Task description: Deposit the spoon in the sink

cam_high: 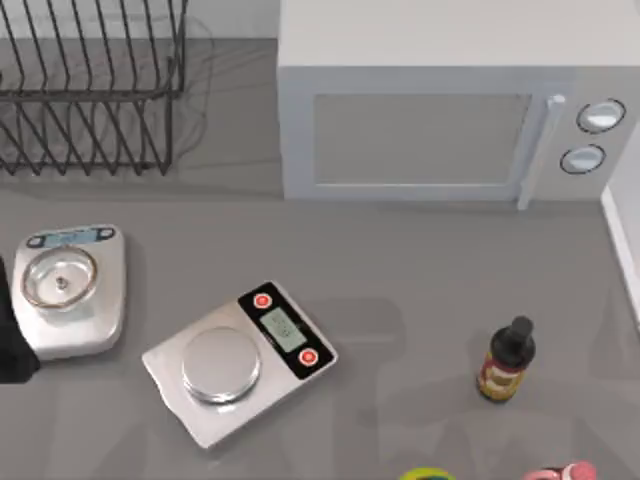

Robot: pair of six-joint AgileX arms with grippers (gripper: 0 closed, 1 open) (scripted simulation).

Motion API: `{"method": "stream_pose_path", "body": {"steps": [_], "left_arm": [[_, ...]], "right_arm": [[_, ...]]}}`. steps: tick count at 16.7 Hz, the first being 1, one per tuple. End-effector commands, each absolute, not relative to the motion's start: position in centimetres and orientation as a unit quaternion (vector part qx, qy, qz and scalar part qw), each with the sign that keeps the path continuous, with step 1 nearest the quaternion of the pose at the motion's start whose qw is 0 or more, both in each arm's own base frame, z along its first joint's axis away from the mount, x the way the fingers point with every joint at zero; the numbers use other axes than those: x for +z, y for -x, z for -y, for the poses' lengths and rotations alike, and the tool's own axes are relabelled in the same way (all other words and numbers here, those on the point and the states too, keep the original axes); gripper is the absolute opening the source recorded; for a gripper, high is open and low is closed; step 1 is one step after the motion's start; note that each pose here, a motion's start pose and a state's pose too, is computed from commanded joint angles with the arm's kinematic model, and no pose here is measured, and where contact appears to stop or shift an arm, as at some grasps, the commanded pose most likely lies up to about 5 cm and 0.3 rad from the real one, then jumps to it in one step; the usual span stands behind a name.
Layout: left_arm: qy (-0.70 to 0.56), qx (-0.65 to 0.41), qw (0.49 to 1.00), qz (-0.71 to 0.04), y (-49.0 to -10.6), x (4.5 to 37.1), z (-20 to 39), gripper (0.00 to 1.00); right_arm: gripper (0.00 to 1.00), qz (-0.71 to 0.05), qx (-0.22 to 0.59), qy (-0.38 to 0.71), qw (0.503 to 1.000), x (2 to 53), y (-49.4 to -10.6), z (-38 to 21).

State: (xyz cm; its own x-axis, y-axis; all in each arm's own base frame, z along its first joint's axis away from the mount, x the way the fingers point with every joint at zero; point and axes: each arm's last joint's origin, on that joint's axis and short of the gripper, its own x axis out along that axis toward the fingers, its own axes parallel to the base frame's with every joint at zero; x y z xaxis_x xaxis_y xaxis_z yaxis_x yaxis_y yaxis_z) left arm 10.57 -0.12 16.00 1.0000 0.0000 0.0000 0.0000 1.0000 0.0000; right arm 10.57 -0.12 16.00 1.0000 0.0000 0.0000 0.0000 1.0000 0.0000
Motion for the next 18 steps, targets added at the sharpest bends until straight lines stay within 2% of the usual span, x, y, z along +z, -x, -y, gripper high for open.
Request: {"method": "stream_pose_path", "body": {"steps": [3, 5, 7, 10, 15, 18], "left_arm": [[0.0, 0.0, 1.0, 0.0, -10.6, 16.0, 0.1, 1.0], [0.0, 0.0, 1.0, 0.0, -10.6, 16.0, 0.1, 1.0], [0.0, 0.0, 1.0, 0.0, -10.6, 16.0, 0.1, 1.0], [0.0, 0.0, 1.0, 0.0, -10.6, 16.0, 0.1, 1.0], [0.0, 0.0, 1.0, 0.0, -10.6, 16.0, 0.1, 1.0], [0.0, 0.0, 1.0, 0.0, -10.6, 16.0, 0.1, 1.0]], "right_arm": [[1.0, -0.007, -0.002, -0.002, 1.0, 16.2, -10.6, 0.2], [1.0, -0.038, -0.009, -0.012, 0.999, 16.8, -10.7, 0.3], [1.0, -0.094, -0.022, -0.028, 0.995, 17.6, -10.9, 0.5], [1.0, -0.224, -0.05, -0.062, 0.971, 18.6, -12.0, 1.0], [1.0, -0.474, -0.118, -0.13, 0.863, 19.0, -15.2, 2.3], [1.0, -0.578, -0.158, -0.164, 0.784, 19.1, -17.2, 3.2]]}}
